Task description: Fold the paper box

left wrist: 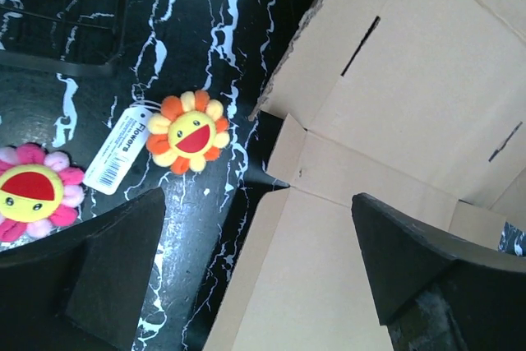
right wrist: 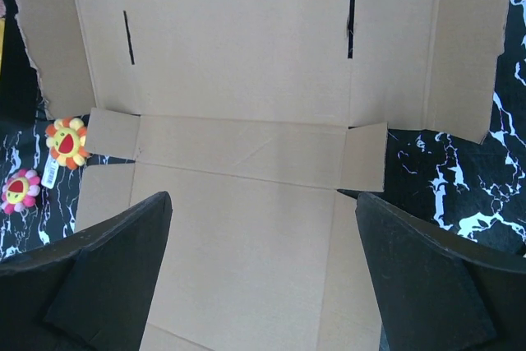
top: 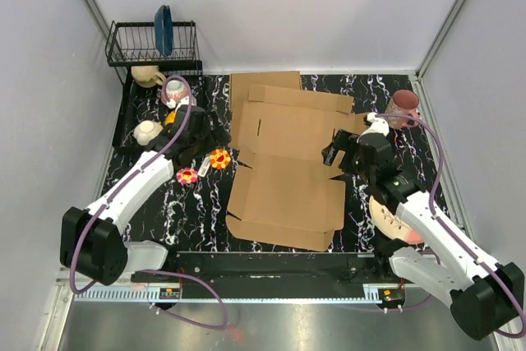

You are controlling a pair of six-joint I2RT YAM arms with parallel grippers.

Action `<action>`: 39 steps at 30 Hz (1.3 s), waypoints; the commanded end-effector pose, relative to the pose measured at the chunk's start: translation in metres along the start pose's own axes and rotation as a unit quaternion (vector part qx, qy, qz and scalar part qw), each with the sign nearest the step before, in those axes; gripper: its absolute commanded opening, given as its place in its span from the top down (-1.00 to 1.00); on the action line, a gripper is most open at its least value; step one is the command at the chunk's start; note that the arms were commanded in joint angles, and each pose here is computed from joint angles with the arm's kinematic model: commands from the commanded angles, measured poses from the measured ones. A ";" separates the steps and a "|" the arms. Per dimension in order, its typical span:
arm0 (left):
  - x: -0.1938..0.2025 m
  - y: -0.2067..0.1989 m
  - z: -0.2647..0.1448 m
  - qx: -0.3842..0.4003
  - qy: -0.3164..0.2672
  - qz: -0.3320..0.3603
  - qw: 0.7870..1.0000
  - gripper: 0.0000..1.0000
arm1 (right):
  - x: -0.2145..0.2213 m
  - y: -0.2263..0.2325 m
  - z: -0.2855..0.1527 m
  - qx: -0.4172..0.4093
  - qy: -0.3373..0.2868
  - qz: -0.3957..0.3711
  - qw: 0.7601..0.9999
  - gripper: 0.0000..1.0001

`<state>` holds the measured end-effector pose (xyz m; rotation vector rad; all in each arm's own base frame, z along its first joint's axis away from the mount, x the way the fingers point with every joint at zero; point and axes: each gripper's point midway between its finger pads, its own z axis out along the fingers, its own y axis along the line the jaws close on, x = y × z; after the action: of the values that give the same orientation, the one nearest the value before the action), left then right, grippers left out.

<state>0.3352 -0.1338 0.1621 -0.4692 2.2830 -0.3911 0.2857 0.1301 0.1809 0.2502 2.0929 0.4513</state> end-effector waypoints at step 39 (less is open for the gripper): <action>-0.023 -0.075 0.146 0.151 0.044 0.165 0.974 0.03 | -0.031 0.018 -0.024 -0.025 -0.029 0.004 0.999 -1.00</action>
<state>0.4671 -0.1913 0.0918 -0.0200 2.3367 -0.5324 0.2777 0.1277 0.1988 0.2462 2.0737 0.4700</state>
